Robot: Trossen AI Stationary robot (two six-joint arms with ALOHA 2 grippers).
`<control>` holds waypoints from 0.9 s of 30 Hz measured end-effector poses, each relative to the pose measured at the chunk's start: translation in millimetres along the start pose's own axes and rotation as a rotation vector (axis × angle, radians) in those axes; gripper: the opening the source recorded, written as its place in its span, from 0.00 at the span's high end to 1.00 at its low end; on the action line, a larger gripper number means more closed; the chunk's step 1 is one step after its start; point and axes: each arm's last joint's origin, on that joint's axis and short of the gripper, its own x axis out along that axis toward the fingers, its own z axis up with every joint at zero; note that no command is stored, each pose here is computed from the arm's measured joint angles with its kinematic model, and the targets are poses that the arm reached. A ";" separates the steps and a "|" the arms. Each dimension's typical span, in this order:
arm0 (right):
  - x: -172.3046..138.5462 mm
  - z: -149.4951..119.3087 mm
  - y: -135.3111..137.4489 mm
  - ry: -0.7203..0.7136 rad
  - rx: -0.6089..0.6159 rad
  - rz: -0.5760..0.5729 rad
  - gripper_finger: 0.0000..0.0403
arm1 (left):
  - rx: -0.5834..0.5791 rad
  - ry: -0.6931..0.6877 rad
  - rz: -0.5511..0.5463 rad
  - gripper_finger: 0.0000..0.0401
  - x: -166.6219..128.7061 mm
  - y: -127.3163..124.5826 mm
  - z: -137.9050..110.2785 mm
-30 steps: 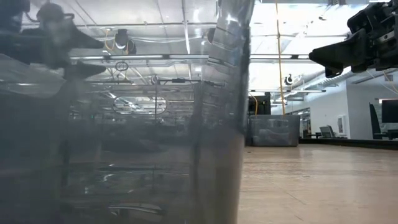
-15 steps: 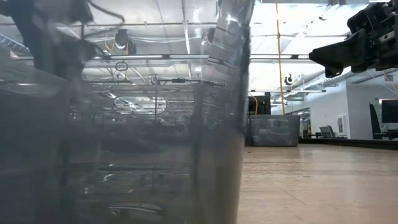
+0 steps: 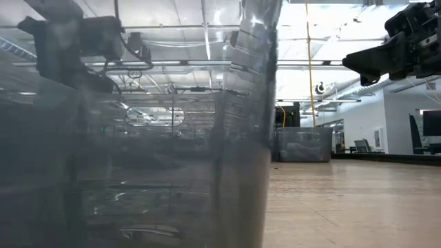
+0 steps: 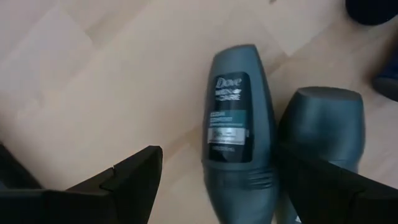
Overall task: Pick & Place Travel size toiletries
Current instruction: Put the top black deodorant into the transparent bin
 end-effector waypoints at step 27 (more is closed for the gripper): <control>0.0 0.0 0.0 0.000 0.000 0.000 0.81 | 0.045 0.156 0.088 0.42 36.1 -13.2 3.3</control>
